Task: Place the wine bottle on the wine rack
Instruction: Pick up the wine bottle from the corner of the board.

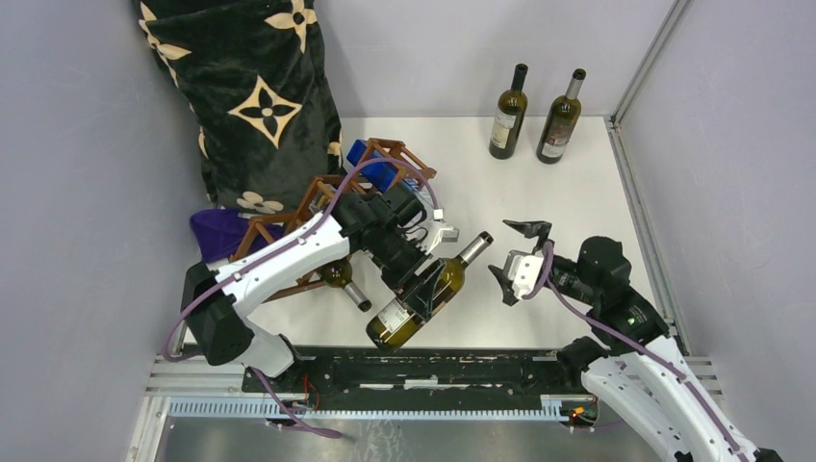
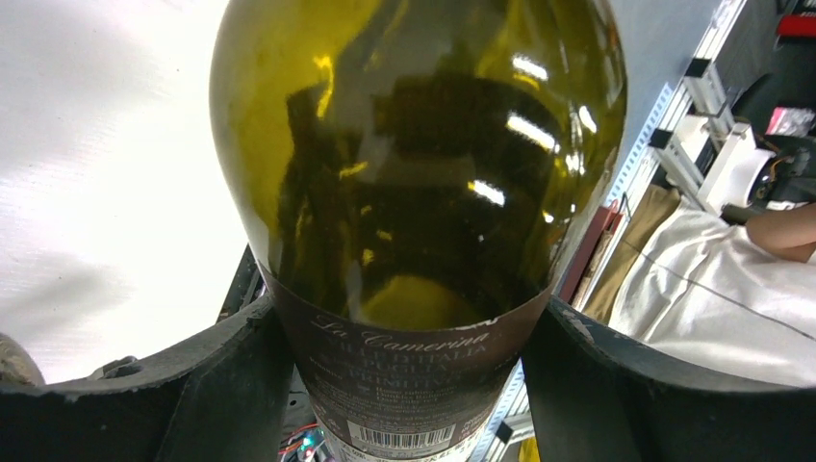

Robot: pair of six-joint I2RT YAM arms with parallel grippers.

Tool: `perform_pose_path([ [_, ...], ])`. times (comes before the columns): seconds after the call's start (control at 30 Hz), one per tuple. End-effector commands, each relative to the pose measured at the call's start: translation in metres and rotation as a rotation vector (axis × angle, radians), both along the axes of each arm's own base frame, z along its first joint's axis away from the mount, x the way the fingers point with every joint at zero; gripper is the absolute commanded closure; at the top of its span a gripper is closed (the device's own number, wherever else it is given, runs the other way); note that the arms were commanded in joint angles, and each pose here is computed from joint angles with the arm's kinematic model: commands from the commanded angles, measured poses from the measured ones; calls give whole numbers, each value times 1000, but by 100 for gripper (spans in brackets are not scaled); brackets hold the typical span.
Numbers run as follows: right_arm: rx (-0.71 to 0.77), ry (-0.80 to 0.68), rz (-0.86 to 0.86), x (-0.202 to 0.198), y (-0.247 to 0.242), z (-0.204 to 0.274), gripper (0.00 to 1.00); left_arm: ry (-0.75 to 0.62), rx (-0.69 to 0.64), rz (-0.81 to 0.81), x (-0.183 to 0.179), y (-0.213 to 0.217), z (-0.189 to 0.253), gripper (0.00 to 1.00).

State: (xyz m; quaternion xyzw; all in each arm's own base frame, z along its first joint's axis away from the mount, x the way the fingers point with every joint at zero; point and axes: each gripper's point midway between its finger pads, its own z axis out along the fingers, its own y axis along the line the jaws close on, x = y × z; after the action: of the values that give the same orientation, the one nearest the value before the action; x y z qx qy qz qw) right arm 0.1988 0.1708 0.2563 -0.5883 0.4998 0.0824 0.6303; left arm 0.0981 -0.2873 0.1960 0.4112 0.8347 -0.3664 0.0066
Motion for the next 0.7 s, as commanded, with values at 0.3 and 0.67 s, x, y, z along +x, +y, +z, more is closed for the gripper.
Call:
perform_pose_path([
  [0.3, -282, 28, 97, -6, 20, -29, 4, -78, 31, -111, -4, -16, 4, 98],
  [0.67, -404, 52, 159, -34, 46, -63, 17, -124, 52, -104, 7, -21, 5, 98],
])
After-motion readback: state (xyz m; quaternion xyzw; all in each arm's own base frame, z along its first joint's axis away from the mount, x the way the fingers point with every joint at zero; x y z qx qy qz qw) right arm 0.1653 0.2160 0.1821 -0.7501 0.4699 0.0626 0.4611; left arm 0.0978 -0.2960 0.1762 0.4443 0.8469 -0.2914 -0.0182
